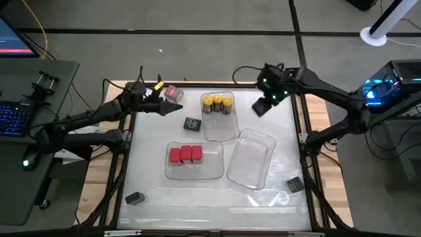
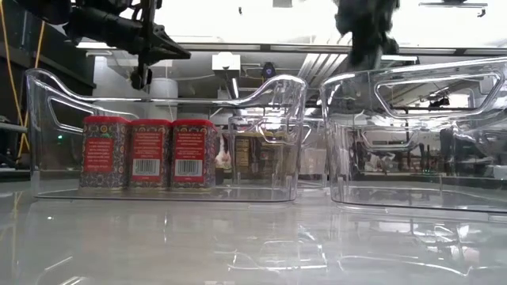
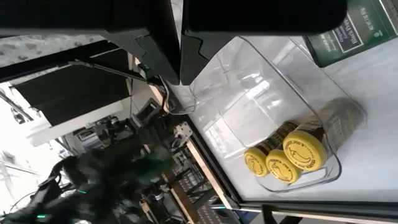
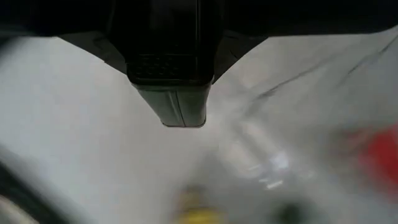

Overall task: Sort spices by type
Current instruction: Put the top right green seasoning can into the right transparent bin

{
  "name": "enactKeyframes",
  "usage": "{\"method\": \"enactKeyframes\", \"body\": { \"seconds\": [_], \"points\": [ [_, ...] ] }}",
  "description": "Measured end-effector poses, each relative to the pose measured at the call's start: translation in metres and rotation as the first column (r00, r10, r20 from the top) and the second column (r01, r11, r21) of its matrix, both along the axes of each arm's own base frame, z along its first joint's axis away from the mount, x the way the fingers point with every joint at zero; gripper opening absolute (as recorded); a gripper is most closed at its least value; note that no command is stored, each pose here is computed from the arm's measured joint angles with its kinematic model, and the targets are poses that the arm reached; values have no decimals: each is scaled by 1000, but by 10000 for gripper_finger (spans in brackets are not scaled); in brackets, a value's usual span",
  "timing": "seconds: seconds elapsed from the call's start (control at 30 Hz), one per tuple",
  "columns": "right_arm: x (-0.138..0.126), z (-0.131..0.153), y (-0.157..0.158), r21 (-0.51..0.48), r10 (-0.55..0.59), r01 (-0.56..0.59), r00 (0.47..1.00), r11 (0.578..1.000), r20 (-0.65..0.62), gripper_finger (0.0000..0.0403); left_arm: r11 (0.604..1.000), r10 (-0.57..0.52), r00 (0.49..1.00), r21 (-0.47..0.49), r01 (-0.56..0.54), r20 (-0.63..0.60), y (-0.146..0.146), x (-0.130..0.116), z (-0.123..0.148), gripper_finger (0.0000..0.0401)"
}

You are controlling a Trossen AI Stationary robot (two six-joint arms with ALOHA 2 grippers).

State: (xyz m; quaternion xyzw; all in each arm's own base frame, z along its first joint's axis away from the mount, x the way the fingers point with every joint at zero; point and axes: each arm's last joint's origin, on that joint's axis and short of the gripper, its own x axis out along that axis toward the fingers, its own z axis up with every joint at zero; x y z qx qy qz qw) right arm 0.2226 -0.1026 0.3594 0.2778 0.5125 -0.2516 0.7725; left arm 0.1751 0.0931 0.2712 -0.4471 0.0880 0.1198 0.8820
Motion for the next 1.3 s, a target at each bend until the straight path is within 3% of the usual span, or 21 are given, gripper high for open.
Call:
{"method": "enactKeyframes", "body": {
  "seconds": [0.17,0.33,0.5,0.7,0.8,1.0,1.17,1.3],
  "points": [
    [16,16,50,58,276,-282,956,958,97,113,1000,8,1000,0,-8,-3,0,0,0,0],
    [33,-11,92,100,430,-430,902,897,14,113,1000,12,1000,1,-12,-4,0,0,0,0],
    [60,-58,112,89,453,-447,887,890,-82,114,1000,16,1000,1,-16,-4,0,0,0,0],
    [73,-110,114,60,428,-431,854,901,-295,161,1000,15,1000,1,-15,-4,0,0,0,0],
    [78,-129,113,21,412,-425,863,905,-292,160,1000,14,1000,1,-14,-4,0,0,0,0],
    [78,-150,112,-17,401,-422,873,907,-277,147,1000,7,1000,-1,-7,-3,0,0,0,0],
    [79,-150,109,-82,376,-414,880,907,-290,156,1000,7,1000,0,-7,-3,0,0,0,0],
    [80,-150,105,-44,379,-404,887,914,-266,178,1000,7,1000,0,-7,-3,0,0,0,0]
  ]
}}
